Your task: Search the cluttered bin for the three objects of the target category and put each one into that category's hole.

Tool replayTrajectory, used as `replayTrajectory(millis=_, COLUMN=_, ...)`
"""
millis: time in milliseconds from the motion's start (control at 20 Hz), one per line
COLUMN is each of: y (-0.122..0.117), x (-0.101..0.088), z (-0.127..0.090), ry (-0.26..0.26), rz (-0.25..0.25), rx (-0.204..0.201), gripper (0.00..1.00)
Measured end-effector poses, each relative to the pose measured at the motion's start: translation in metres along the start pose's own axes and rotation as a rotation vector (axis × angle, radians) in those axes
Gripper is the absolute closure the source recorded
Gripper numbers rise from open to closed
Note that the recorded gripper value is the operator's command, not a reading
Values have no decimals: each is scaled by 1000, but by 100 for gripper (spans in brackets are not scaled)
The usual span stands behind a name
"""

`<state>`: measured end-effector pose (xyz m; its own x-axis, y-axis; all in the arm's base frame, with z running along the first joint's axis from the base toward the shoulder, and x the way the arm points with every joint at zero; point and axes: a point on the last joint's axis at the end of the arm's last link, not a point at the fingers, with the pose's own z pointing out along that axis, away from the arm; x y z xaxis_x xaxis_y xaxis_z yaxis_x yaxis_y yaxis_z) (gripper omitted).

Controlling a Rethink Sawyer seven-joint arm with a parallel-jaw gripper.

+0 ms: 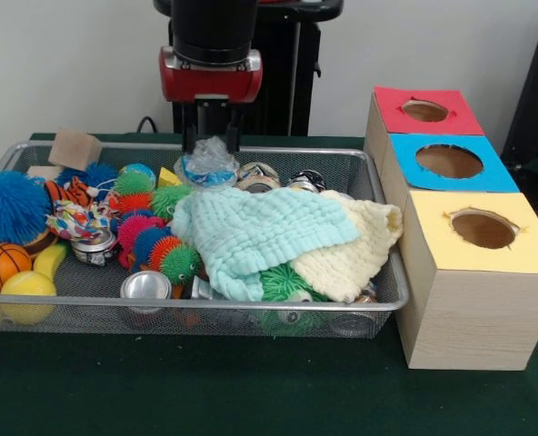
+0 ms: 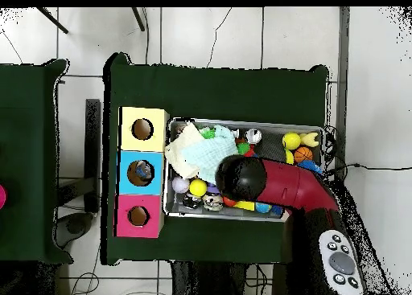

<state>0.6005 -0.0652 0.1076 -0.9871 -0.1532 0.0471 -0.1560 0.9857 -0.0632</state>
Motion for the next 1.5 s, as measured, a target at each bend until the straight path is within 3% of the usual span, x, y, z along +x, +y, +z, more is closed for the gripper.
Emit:
replayTrajectory(millis=350, y=27, x=8, z=-11, ry=15, rz=44, rx=7, gripper=100)
replayTrajectory(millis=650, y=72, x=17, z=-19, ry=30, rz=105, rx=4, gripper=100)
replayTrajectory(millis=1250, y=153, x=29, z=-24, ry=38, rz=160, rx=10, gripper=100)
replayTrajectory(millis=1500, y=171, x=27, z=-27, ry=33, rz=175, rx=6, gripper=100)
